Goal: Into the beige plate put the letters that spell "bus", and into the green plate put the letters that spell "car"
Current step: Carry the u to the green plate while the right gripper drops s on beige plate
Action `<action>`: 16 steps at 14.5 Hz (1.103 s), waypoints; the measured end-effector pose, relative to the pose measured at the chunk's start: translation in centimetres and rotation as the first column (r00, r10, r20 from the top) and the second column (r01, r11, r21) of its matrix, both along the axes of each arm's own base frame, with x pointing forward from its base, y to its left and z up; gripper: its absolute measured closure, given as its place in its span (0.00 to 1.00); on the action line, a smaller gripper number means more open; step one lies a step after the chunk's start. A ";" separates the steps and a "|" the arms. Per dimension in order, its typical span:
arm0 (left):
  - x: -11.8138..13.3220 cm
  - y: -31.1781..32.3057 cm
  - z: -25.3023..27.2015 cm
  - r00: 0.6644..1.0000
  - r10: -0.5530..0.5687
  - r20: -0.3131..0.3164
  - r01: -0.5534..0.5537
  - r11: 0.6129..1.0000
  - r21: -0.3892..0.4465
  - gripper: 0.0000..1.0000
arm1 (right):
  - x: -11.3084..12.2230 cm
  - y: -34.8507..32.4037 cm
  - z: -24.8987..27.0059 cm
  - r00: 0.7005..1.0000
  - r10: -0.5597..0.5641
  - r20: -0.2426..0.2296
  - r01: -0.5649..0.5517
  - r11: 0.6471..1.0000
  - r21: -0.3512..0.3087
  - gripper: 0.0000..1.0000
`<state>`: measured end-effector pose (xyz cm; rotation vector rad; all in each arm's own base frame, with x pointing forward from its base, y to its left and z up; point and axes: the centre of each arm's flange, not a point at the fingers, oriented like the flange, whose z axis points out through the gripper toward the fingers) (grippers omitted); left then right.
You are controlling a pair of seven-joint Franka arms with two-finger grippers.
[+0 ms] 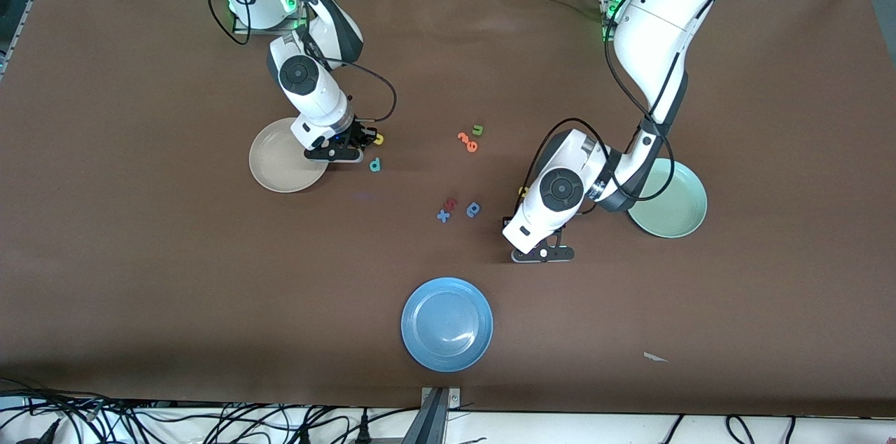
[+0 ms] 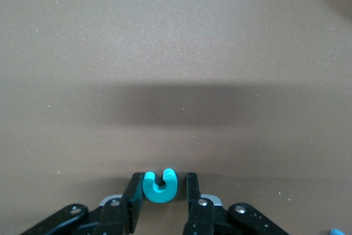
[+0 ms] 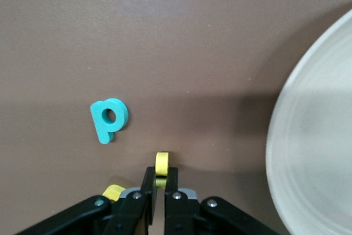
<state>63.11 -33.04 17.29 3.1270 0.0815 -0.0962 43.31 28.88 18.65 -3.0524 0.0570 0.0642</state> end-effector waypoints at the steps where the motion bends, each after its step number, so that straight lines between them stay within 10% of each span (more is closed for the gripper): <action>1: 0.0 0.0 0.0 1.000 0.000 0.000 0.000 1.000 0.000 0.64 | 0.2 0.0 0.7 1.000 0.007 0.005 -0.007 1.000 0.001 0.91; 8: -0.1 -0.2 0.1 1.000 -0.016 0.007 0.016 1.000 0.011 0.72 | 4.7 -9.4 9.0 0.989 0.147 -0.027 -0.147 0.989 -0.022 0.91; 16: 0.6 2.4 1.3 0.996 -0.064 -0.069 0.068 0.996 0.061 0.72 | 4.5 -14.2 5.0 0.975 0.173 -0.137 -0.177 0.984 -0.017 0.90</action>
